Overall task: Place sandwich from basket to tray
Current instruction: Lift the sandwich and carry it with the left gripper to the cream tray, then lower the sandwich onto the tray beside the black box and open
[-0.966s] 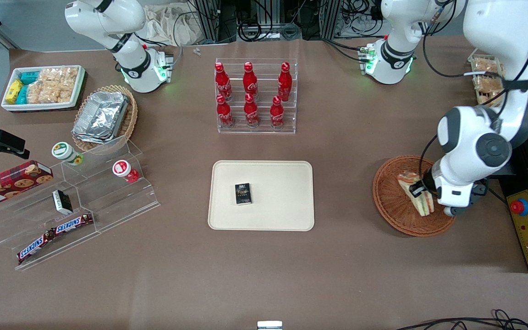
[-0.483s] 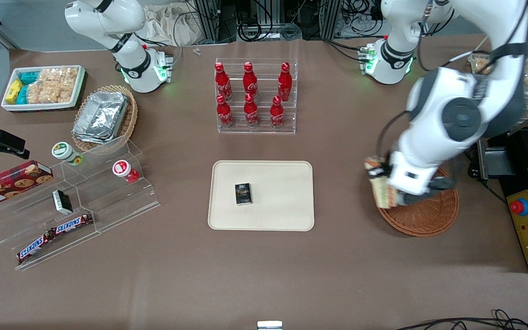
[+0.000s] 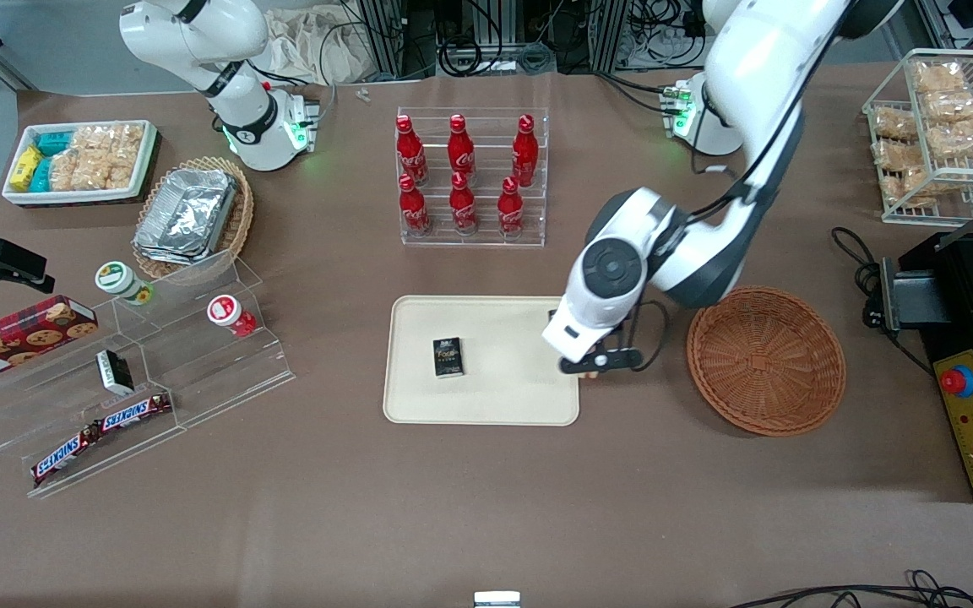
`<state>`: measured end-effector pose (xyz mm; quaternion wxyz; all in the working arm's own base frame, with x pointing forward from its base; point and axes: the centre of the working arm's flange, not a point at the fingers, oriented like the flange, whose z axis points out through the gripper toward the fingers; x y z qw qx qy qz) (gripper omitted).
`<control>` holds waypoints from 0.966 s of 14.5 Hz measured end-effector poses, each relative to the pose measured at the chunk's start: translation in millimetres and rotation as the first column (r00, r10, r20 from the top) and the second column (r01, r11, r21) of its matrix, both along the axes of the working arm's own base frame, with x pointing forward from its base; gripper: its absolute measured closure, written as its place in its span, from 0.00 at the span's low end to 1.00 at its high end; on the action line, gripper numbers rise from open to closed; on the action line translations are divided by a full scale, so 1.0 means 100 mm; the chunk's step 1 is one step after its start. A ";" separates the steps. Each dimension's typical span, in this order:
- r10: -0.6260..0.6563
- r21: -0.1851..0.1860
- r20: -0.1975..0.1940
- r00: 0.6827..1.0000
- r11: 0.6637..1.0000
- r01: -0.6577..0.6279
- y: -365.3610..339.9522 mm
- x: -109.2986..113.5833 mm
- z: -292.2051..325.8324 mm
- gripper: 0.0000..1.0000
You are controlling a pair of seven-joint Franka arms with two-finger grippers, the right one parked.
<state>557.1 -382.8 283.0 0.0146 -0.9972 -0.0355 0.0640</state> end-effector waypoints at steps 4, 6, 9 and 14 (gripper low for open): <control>-0.017 -0.015 -0.010 1.000 1.000 0.017 -0.24 -0.06 -0.38 0.82; -0.011 -0.024 0.001 1.000 1.000 0.011 -0.28 -0.01 -0.35 0.82; 0.008 -0.024 -0.001 1.000 1.000 -0.008 -0.28 0.04 -0.41 0.79; 0.024 -0.042 0.022 0.999 0.999 -0.023 -0.29 0.15 -0.38 0.31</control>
